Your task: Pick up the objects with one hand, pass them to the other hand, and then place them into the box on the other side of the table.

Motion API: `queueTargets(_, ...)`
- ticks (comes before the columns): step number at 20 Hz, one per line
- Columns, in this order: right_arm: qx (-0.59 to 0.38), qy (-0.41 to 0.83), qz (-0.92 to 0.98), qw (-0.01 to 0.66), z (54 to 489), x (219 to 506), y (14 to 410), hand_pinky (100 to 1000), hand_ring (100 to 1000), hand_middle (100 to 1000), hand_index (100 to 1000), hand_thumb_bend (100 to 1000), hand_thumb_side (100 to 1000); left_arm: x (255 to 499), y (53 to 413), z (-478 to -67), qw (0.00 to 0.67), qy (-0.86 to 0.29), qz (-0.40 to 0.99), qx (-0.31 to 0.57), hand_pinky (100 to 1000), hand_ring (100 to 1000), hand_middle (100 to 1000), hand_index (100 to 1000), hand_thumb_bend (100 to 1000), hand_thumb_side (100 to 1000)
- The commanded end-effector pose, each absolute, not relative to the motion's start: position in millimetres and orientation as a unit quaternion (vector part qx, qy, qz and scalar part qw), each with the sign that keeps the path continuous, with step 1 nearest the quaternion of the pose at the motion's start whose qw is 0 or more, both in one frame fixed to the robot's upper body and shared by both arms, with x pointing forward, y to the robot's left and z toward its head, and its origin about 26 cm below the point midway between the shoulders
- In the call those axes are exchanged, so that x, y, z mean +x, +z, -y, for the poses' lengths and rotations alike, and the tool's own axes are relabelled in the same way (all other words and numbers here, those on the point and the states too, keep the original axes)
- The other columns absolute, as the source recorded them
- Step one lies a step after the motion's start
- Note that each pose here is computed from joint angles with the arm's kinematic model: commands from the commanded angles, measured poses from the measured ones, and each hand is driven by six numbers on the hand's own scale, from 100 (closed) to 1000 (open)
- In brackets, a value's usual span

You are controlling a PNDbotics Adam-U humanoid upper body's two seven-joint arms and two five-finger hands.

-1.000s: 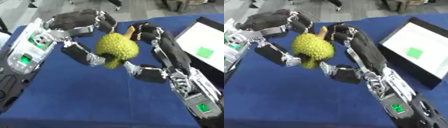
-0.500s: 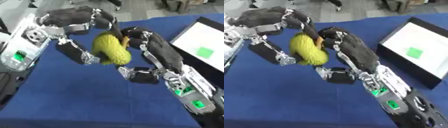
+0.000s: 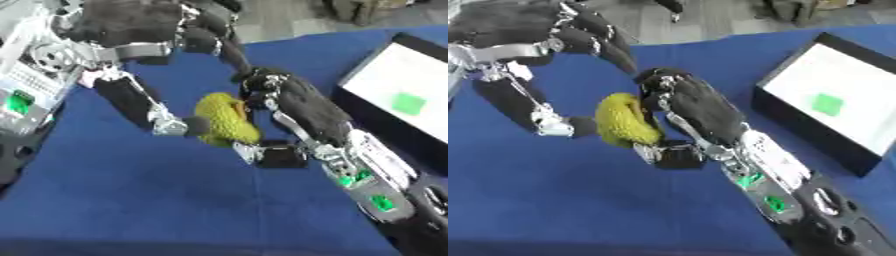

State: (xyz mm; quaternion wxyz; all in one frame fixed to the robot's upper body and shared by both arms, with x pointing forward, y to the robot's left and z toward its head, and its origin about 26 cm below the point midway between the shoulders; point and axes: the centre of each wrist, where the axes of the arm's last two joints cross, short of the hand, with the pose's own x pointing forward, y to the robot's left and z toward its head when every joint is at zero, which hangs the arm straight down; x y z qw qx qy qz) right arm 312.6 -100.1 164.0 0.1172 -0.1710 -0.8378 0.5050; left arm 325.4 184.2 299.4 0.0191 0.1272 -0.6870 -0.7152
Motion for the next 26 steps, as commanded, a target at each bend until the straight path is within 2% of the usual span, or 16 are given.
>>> queueTargets(1,-0.186,0.489,0.845,0.111,101,315,169,783,783,562,315,100,302,322,312,-191,0.0,-0.726,0.67,0.156,795,701,725,841,347,455)
queueTargets(5,-0.224,0.468,0.846,0.124,113,320,168,782,782,565,315,100,303,322,314,-198,0.007,-0.718,0.677,0.164,794,699,723,839,338,422)
queueTargets(8,-0.274,0.446,0.842,0.13,128,326,173,784,779,575,317,100,165,321,315,-207,0.019,-0.708,0.685,0.172,791,696,720,835,319,383)
queueTargets(10,-0.322,0.424,0.836,0.136,145,333,179,783,778,577,318,100,115,321,313,-216,0.033,-0.701,0.689,0.182,791,696,719,834,324,367)
queueTargets(12,-0.366,0.403,0.825,0.15,162,341,181,777,777,562,328,100,191,323,308,-228,0.058,-0.695,0.689,0.197,788,693,715,830,311,362)
queueTargets(19,-0.501,0.325,0.764,0.244,241,379,174,768,781,543,367,100,384,332,276,-279,0.167,-0.679,0.664,0.266,787,694,714,828,358,359)
queueTargets(20,-0.518,0.313,0.753,0.258,254,382,172,769,784,545,381,100,364,334,271,-287,0.185,-0.674,0.659,0.277,786,693,713,827,357,358)
queueTargets(21,-0.535,0.301,0.741,0.271,266,386,171,768,783,546,404,100,358,336,266,-294,0.202,-0.669,0.655,0.286,785,692,712,826,353,359)
queueTargets(22,-0.553,0.291,0.727,0.284,279,389,170,771,790,560,481,100,337,338,260,-301,0.218,-0.664,0.651,0.296,783,690,711,825,345,363)
queueTargets(23,-0.571,0.285,0.711,0.297,291,392,170,773,793,567,499,100,329,340,254,-308,0.234,-0.66,0.646,0.304,783,690,711,825,344,364)
queueTargets(24,-0.597,0.281,0.678,0.323,302,397,167,785,813,610,623,100,284,343,248,-313,0.248,-0.657,0.638,0.314,781,689,710,824,334,372)
queueTargets(25,-0.62,0.282,0.646,0.345,308,402,165,792,823,628,686,100,253,346,240,-318,0.259,-0.656,0.63,0.325,781,689,710,824,332,376)
queueTargets(26,-0.635,0.289,0.619,0.361,312,405,163,822,865,725,817,100,160,348,233,-322,0.269,-0.654,0.623,0.335,779,688,708,822,315,386)
